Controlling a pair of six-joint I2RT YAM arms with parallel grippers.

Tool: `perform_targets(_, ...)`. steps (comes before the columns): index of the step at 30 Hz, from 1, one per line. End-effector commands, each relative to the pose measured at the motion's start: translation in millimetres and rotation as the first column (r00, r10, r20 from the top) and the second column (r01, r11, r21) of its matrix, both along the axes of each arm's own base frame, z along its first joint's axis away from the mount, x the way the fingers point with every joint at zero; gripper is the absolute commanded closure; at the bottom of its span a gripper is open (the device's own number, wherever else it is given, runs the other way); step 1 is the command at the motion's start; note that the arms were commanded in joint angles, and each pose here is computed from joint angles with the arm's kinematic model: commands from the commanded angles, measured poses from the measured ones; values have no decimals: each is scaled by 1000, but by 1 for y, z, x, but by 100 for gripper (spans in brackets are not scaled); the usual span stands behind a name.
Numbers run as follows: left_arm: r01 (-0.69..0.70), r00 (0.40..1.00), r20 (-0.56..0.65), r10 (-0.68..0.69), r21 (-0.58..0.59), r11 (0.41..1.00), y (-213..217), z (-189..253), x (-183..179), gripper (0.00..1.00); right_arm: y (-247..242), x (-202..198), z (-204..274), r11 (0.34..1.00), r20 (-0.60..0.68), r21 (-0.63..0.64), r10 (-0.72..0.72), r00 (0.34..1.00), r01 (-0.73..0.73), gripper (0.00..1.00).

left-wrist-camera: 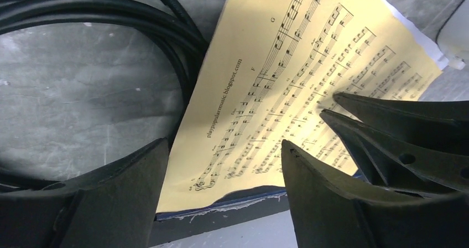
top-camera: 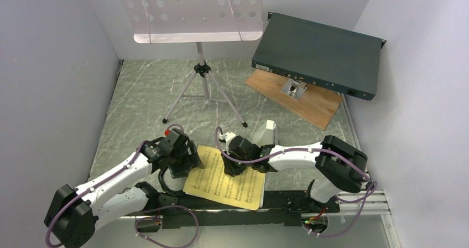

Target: Set up the instrument practice props

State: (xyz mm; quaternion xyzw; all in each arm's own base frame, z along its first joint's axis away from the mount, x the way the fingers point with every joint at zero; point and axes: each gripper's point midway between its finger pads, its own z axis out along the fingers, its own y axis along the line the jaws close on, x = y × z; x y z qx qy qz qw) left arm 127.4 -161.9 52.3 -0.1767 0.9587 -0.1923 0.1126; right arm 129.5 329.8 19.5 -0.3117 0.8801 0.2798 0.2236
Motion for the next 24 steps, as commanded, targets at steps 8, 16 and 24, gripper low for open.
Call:
perform_targets(8, 10, 998, 67, -3, -97, 995, -16, 32, 9, 29, -23, -17, -32, 994, -74, -109, 9, 997, -17, 73)
perform_targets(16, 33, 996, 92, -19, -153, 988, -25, 43, 11, 37, -22, -17, -31, 994, -74, -107, 12, 997, -19, 73)
perform_targets(24, 44, 991, 133, -17, -205, 978, -33, 47, 17, 36, -22, -16, -31, 994, -72, -109, 10, 997, -18, 73)
